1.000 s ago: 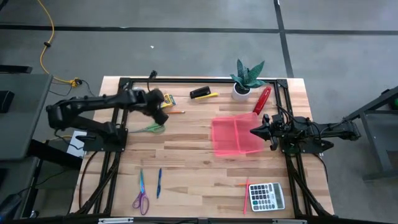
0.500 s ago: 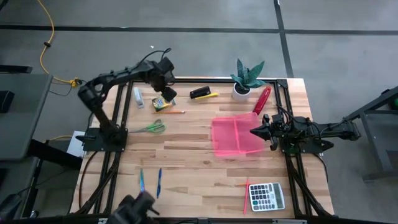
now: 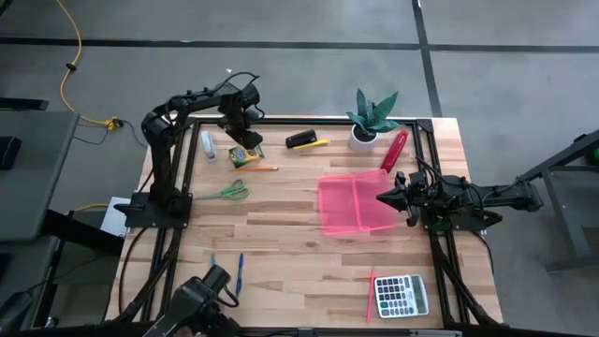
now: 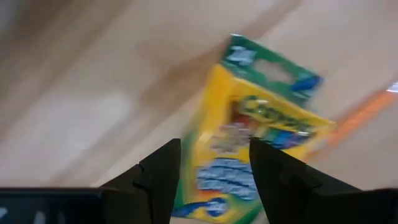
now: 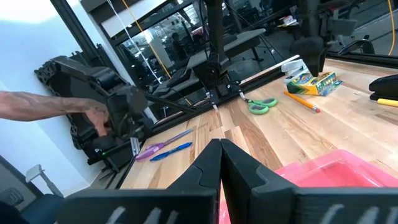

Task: Pack school essentials
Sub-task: Put the orange crayon box into the pink supply box

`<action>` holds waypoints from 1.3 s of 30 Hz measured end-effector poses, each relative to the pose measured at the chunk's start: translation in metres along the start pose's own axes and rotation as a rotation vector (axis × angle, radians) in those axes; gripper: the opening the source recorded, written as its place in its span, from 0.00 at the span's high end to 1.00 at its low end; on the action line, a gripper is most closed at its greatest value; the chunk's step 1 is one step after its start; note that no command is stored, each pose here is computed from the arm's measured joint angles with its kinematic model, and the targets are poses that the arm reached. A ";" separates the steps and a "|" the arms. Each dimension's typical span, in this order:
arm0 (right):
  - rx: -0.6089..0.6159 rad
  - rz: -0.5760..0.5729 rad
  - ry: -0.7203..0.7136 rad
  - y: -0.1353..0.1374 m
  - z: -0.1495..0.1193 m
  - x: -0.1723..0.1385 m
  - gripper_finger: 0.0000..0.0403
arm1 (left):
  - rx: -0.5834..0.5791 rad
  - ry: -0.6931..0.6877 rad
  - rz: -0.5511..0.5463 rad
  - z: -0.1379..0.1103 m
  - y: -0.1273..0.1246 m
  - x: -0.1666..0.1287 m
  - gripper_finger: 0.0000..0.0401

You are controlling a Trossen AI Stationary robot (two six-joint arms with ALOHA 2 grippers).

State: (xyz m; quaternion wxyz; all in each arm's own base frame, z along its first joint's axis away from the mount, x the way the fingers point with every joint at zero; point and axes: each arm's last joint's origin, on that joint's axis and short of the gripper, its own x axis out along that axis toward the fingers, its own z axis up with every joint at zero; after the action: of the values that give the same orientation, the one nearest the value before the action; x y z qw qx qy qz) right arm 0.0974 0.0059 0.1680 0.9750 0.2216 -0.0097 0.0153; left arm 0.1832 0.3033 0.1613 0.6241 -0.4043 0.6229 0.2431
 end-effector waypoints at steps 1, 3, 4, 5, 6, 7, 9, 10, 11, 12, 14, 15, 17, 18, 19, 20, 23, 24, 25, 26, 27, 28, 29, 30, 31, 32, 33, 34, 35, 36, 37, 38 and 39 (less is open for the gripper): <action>0.000 0.001 0.000 0.000 0.000 0.000 1.00 | 0.010 0.000 -0.011 0.000 0.000 0.000 0.55; 0.000 0.000 0.000 0.000 0.000 0.000 1.00 | 0.037 0.002 -0.004 0.000 0.000 0.001 0.55; 0.000 0.001 0.000 0.000 0.000 0.000 1.00 | 0.052 0.003 0.005 0.000 -0.001 0.001 0.55; 0.000 0.000 -0.001 0.000 0.000 0.000 1.00 | 0.058 0.004 0.016 0.000 -0.001 0.001 0.55; 0.000 0.001 0.000 0.000 0.000 0.000 1.00 | 0.060 0.004 0.029 0.001 0.000 0.001 0.55; 0.000 0.000 0.000 0.000 0.000 0.000 1.00 | 0.061 0.002 0.044 0.001 0.000 0.001 0.55; 0.000 0.001 0.000 0.000 0.000 0.000 1.00 | 0.072 0.003 0.056 0.001 0.001 0.001 0.55; 0.000 0.000 0.000 0.000 0.000 0.000 1.00 | 0.080 0.003 0.056 0.001 0.001 0.001 0.55; 0.000 0.000 0.000 0.000 0.000 0.000 1.00 | 0.088 0.003 0.056 0.001 0.001 0.001 0.55; 0.000 0.000 0.000 0.000 0.000 0.000 1.00 | 0.096 0.004 0.056 0.001 0.001 0.001 0.56; 0.000 0.000 0.000 0.000 0.000 0.000 1.00 | 0.106 0.004 0.056 0.001 0.001 0.001 0.58; 0.000 0.001 0.000 0.000 0.000 0.000 1.00 | 0.111 0.004 0.056 0.001 0.001 0.001 0.60; 0.000 0.001 0.000 0.000 0.000 0.000 1.00 | 0.121 0.005 0.056 0.001 -0.001 0.001 0.65; 0.000 0.001 -0.001 0.000 0.000 0.000 1.00 | 0.127 0.005 0.056 0.001 -0.002 0.001 0.68; 0.000 0.000 0.000 0.000 0.000 0.000 1.00 | 0.134 0.005 0.056 0.001 -0.002 0.001 0.71; 0.000 0.000 0.000 0.000 0.000 0.000 1.00 | 0.137 0.005 0.055 0.001 -0.002 0.002 0.74; 0.000 0.001 0.000 0.000 0.000 0.000 1.00 | 0.139 0.003 0.055 0.001 -0.002 0.002 0.84; 0.000 0.001 0.000 0.000 0.000 0.000 1.00 | 0.139 0.001 0.055 0.002 -0.002 0.002 0.87; 0.000 0.001 -0.001 0.000 0.000 0.000 1.00 | 0.140 -0.003 0.055 0.002 -0.002 0.002 0.90; 0.000 0.001 0.000 0.000 0.000 0.000 1.00 | 0.140 -0.005 0.056 0.002 -0.002 0.002 0.93; 0.000 0.001 -0.001 0.000 0.000 0.000 1.00 | 0.144 -0.007 0.057 0.002 -0.002 0.002 0.96; 0.000 0.001 0.000 0.000 0.000 0.000 1.00 | 0.151 -0.009 0.057 0.003 -0.002 0.002 0.98; 0.000 0.000 -0.001 0.000 0.000 0.000 1.00 | 0.156 -0.012 0.058 0.003 -0.002 0.002 0.99; 0.000 0.000 0.000 0.000 0.000 0.000 1.00 | 0.157 -0.017 0.059 0.003 -0.002 0.002 0.99; 0.000 0.001 0.000 0.000 0.000 0.000 1.00 | 0.158 -0.021 0.059 0.004 -0.002 0.002 0.99; 0.000 0.001 0.000 0.000 0.000 0.000 1.00 | 0.158 -0.024 0.060 0.004 -0.002 0.002 0.99; 0.000 0.001 0.000 0.000 0.000 0.000 1.00 | 0.159 -0.025 0.060 0.004 -0.002 0.001 1.00; 0.000 0.001 0.000 0.000 0.000 0.000 1.00 | 0.159 -0.026 0.060 0.004 -0.002 0.001 1.00; 0.000 0.000 0.000 0.000 0.000 0.000 1.00 | 0.159 -0.029 0.060 0.003 -0.002 0.000 1.00; 0.000 0.001 0.000 0.000 0.000 0.000 1.00 | 0.164 -0.032 0.061 0.003 -0.002 -0.001 1.00; 0.000 0.000 -0.001 0.000 0.000 0.000 1.00 | 0.171 -0.038 0.063 0.002 -0.002 -0.004 1.00; 0.000 0.001 0.000 0.000 0.000 0.000 1.00 | 0.181 -0.045 0.065 0.001 -0.003 -0.007 1.00; 0.000 0.001 0.000 0.000 0.000 0.000 1.00 | 0.187 -0.056 0.067 -0.001 -0.003 -0.011 1.00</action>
State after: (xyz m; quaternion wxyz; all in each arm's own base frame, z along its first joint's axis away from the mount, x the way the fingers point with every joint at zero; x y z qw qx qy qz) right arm 0.0974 0.0059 0.1681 0.9749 0.2217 -0.0099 0.0155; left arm 0.1846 0.3032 0.1727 0.6677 -0.3162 0.6384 0.2159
